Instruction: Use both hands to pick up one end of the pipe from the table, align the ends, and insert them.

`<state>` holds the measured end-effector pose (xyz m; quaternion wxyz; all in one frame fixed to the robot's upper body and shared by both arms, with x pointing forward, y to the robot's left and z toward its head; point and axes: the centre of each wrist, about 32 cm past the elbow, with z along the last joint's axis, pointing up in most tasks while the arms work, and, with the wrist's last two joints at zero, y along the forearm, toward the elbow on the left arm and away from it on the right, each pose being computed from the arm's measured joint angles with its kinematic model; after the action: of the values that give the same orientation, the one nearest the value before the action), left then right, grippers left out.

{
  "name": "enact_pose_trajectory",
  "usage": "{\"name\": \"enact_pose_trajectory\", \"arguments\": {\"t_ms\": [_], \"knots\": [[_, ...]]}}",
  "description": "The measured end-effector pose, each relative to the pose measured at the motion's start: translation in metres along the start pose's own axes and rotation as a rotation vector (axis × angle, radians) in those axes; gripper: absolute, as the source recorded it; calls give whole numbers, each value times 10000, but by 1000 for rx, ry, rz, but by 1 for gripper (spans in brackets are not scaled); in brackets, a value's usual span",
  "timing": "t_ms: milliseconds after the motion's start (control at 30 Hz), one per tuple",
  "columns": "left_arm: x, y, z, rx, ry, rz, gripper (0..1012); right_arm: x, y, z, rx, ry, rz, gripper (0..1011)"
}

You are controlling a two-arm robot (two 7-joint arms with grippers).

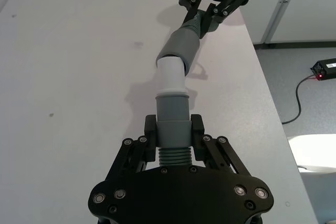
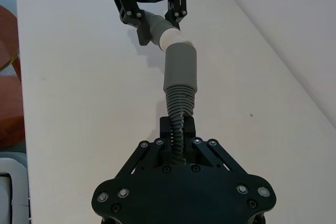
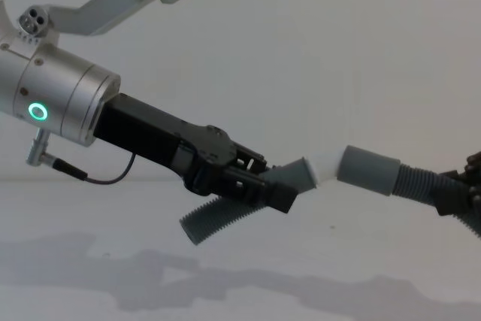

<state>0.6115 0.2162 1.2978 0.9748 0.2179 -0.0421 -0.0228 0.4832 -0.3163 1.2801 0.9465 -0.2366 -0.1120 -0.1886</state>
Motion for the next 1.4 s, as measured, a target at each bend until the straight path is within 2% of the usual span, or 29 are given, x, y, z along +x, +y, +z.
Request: {"name": "enact_pose_trajectory", "arguments": {"t_ms": [800, 1400], "knots": [[-50, 17, 95, 51, 0, 6, 370, 4, -39, 8, 7, -19, 9, 114], [-60, 23, 111, 63, 0, 11, 370, 2, -47, 8, 8, -23, 11, 114]]}}
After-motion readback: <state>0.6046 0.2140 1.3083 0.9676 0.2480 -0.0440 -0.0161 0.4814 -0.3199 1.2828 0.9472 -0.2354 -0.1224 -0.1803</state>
